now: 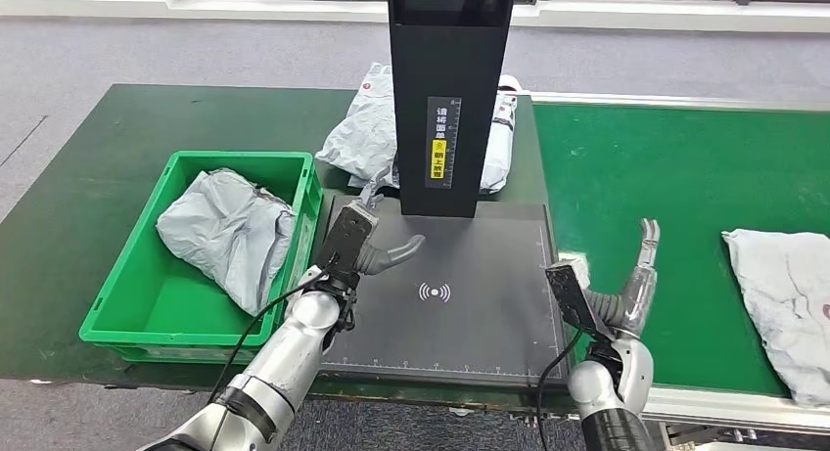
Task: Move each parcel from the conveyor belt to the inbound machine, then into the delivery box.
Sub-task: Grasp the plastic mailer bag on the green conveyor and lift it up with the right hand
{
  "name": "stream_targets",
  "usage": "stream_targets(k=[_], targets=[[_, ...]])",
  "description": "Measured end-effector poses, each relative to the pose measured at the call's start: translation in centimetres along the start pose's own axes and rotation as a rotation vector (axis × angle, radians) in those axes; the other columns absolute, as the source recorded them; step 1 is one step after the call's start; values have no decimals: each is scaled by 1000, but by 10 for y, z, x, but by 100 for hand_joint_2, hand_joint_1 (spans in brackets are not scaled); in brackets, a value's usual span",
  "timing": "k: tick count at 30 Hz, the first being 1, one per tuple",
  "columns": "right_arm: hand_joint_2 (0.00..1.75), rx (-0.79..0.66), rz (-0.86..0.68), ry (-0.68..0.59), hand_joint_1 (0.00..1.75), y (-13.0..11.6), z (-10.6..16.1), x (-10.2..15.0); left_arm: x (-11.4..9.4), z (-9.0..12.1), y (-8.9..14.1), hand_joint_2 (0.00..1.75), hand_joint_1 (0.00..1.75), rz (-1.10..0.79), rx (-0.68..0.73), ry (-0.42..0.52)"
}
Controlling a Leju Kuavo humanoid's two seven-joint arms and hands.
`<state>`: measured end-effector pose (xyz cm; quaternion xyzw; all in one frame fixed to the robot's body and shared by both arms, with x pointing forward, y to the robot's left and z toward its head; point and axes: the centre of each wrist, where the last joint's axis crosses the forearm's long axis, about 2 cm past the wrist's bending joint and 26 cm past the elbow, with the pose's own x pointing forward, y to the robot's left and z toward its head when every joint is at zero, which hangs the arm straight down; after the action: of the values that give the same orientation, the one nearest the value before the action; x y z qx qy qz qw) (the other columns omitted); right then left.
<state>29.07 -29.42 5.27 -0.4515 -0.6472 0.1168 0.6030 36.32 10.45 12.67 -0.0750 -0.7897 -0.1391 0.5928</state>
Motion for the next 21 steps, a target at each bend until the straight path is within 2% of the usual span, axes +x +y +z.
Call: stream_targets(k=[3, 6, 15, 18, 21], targets=[[175, -2, 121, 71, 0, -9, -7, -27, -3, 3, -5, 175, 0, -2, -12, 19], [175, 1, 172, 113, 0, -15, -8, -46, -5, 5, -8, 175, 0, -3, -19, 31], [175, 12, 212, 170, 0, -18, -9, -60, -8, 8, -14, 175, 0, 4, -29, 51], [175, 15, 298, 245, 0, -23, -9, -69, -8, 8, -16, 175, 0, 7, -32, 55], [175, 18, 419, 347, 0, -33, -8, -90, -9, 9, -18, 175, 0, 13, -35, 67]])
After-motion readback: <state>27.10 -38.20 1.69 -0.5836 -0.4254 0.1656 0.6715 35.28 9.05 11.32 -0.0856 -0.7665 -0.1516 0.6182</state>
